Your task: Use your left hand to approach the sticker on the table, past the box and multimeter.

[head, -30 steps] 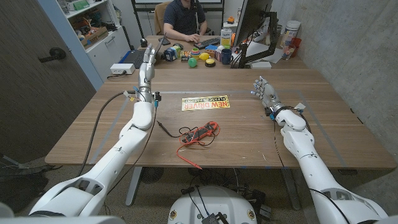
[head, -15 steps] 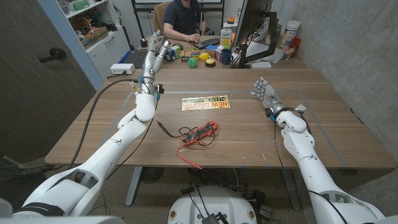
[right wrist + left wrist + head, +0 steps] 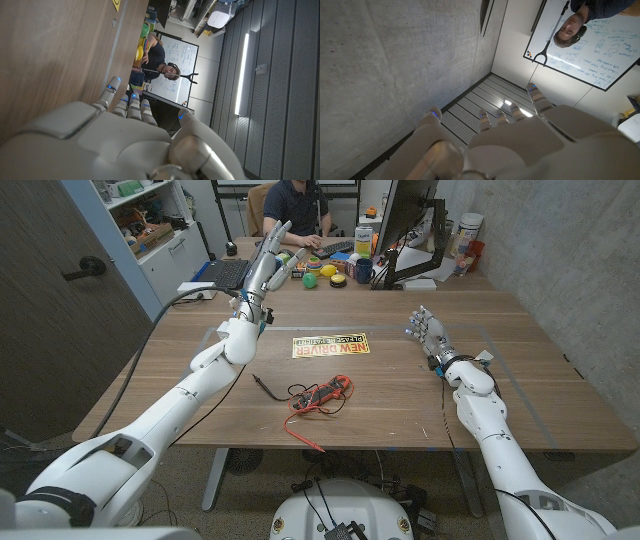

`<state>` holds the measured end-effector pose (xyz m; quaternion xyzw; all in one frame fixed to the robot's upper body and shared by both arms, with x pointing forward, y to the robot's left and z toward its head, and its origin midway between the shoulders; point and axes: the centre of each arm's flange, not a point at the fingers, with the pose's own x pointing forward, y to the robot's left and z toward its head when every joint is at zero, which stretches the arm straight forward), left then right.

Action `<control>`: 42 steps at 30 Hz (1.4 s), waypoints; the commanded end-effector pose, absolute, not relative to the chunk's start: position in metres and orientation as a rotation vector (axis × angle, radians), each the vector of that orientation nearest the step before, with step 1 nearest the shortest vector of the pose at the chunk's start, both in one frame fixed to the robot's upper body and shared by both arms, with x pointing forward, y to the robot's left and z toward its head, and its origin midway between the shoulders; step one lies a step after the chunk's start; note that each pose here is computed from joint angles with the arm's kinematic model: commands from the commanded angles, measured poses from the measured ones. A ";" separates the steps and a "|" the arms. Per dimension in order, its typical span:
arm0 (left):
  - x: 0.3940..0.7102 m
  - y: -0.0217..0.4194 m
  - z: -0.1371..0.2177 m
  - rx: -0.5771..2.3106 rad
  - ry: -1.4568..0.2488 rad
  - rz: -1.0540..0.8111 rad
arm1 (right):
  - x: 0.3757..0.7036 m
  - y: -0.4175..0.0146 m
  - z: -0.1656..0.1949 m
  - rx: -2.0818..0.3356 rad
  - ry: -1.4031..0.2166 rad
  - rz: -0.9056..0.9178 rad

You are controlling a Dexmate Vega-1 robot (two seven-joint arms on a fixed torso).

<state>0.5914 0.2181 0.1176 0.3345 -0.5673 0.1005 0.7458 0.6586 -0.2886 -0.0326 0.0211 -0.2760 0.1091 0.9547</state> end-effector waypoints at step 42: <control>0.677 0.149 0.048 1.517 -0.705 -0.237 | 0.655 -0.292 -0.039 0.066 -0.564 0.213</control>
